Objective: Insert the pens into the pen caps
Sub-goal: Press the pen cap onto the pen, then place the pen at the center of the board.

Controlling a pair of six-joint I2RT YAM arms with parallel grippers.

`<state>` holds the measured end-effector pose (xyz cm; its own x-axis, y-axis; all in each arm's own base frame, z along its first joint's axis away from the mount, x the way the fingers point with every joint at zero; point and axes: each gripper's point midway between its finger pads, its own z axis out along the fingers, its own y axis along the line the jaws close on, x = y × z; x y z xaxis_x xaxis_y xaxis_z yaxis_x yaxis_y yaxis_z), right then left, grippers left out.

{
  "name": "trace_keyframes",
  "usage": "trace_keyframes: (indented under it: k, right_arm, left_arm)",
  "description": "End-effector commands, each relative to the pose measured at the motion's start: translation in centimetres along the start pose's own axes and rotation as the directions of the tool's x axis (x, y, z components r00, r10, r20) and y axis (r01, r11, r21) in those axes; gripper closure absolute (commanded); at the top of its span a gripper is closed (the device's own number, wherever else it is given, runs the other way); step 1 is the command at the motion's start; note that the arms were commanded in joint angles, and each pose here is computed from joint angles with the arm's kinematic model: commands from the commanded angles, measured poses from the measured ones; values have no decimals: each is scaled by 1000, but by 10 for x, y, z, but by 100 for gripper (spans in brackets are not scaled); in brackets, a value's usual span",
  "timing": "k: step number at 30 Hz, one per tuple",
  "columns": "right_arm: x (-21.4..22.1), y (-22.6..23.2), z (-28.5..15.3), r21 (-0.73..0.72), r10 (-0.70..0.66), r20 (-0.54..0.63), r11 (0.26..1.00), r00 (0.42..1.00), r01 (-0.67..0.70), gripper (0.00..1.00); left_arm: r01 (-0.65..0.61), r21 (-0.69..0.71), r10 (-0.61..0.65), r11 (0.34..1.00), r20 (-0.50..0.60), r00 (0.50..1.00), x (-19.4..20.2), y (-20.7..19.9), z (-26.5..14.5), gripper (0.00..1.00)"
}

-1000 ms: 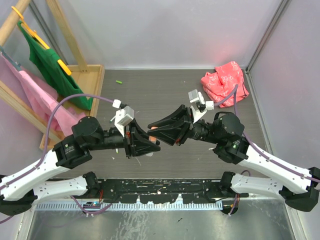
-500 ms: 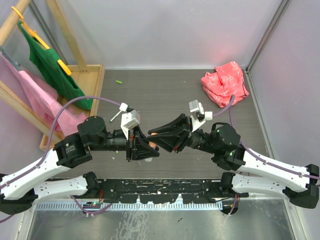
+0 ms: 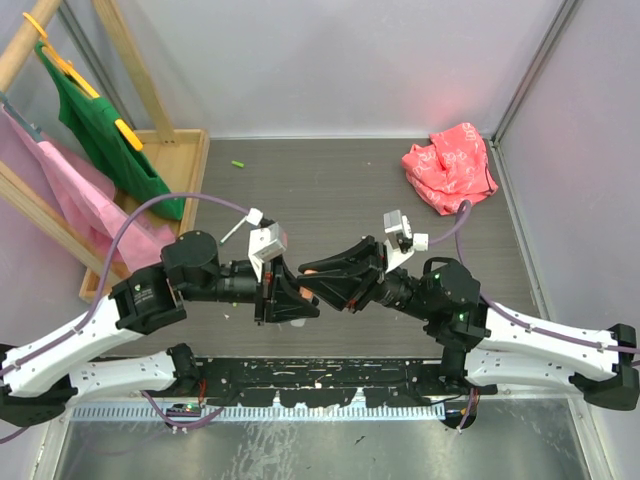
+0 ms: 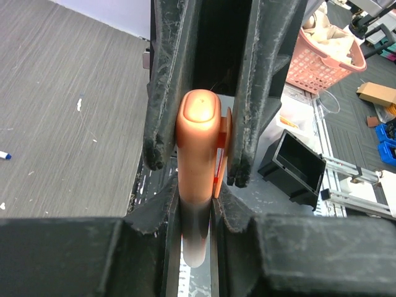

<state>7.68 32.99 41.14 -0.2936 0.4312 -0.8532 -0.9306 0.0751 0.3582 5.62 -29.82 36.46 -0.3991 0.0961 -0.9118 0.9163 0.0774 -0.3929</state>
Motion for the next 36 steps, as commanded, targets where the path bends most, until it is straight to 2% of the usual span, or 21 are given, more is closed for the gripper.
trace_keyframes:
  k: [1,6,9,15,18,23,27,31,36]
  right_arm:
    - [100,-4,-29,4,1,-421,1000,907,1,95]
    - [39,9,2,-20,-97,-306,995,947,95,69]
    - [1,21,16,-43,-141,-214,990,967,135,58]
    - [-62,42,19,-69,-191,-33,980,981,189,52]
    - [-78,43,11,-51,-203,7,978,979,203,50]
    - [-81,25,-9,58,-213,-17,975,977,214,47]
    - [-66,-9,-22,230,-189,-107,950,976,209,46]
    - [-41,-50,-34,432,-134,-238,872,962,229,45]
    - [-8,-96,-49,596,-64,-362,751,930,284,44]
  left_arm:
    - [-200,-39,192,979,495,848,-151,-40,-39,100]
    - [-204,-13,188,979,445,875,-137,-38,-31,100]
    - [-215,17,188,976,422,887,-128,-41,-29,100]
    - [-229,38,195,973,400,896,-117,-43,-30,100]
    - [-224,22,198,974,388,900,-111,-39,-31,100]
    - [-194,-41,196,980,369,909,-102,-26,-36,100]
    - [-154,-124,187,980,339,922,-92,-10,-42,100]
    - [-74,-235,148,969,317,937,-79,14,-49,100]
    - [13,-320,91,947,309,947,-59,37,-53,100]
